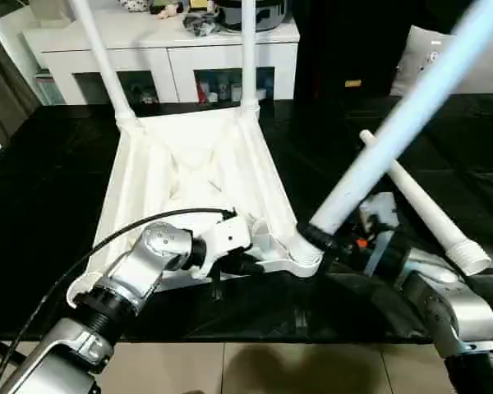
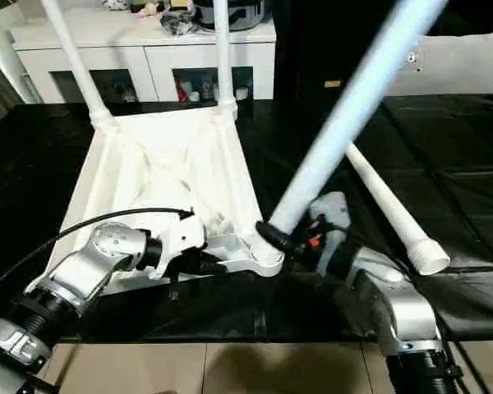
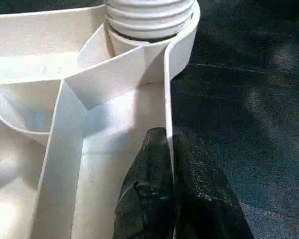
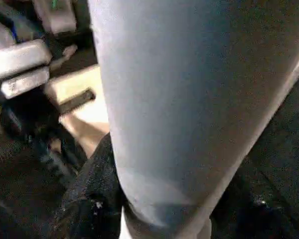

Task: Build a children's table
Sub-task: Insert table leg to table base

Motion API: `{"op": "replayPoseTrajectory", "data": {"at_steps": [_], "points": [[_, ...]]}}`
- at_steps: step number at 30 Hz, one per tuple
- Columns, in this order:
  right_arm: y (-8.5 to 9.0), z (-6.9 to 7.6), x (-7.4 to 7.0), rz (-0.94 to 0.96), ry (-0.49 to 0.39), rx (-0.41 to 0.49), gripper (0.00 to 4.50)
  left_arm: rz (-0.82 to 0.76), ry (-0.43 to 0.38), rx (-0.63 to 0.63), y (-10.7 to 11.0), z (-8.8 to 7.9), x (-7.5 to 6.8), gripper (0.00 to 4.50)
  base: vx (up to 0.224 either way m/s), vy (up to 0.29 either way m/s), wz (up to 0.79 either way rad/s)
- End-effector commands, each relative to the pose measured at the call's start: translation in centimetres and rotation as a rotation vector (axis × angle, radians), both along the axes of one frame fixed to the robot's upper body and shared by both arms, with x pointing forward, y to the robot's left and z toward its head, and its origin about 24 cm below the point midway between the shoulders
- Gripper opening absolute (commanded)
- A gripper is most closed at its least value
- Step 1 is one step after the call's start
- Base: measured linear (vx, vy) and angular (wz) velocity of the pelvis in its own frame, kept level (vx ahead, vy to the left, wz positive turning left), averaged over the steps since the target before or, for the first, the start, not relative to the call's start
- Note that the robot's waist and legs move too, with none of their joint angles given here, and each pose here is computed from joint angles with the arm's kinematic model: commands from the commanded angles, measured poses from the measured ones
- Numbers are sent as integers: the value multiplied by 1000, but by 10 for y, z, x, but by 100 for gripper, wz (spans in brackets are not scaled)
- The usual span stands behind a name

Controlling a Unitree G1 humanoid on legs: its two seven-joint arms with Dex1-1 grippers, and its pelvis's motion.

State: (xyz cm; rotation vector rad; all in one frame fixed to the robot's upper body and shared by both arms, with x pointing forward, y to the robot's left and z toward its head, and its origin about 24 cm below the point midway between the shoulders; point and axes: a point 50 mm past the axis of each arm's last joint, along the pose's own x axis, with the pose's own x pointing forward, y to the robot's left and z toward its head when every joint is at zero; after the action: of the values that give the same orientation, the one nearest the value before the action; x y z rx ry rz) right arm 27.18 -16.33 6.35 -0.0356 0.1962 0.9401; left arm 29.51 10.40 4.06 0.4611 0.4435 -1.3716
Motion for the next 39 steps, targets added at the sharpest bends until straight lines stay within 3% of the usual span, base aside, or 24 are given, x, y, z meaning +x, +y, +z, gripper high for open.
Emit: {"op": "replayPoseTrajectory", "data": {"at_steps": [1, 10, 16, 19, 20, 28, 34, 39], "points": [[-5, -28, -8, 7, 121, -135, 188, -24, -23, 23, 1, 3, 1, 0, 0, 0, 0], [3, -45, 0, 116, 193, -217, 188, -55, -34, 60, 7, 3, 2, 0, 0, 0, 0], [6, -42, 5, 147, 207, -216, 188, -61, -50, 75, 9, 7, 8, 0, 0, 0, 0], [9, -41, 7, 170, 216, -218, 188, -58, -69, 85, 11, 11, 16, 0, 0, 0, 0], [13, -41, 9, 186, 221, -219, 188, -43, -76, 89, 14, 15, 24, 0, 0, 0, 0], [25, -39, 12, 199, 229, -205, 188, -37, -82, 105, 23, 24, 35, 0, 0, 0, 0], [30, -38, 15, 173, 227, -201, 188, -26, -65, 88, 25, 22, 36, 0, 0, 0, 0], [32, -40, 19, 78, 226, -224, 188, 36, -17, 35, 27, 16, 26, 0, 0, 0, 0]]}}
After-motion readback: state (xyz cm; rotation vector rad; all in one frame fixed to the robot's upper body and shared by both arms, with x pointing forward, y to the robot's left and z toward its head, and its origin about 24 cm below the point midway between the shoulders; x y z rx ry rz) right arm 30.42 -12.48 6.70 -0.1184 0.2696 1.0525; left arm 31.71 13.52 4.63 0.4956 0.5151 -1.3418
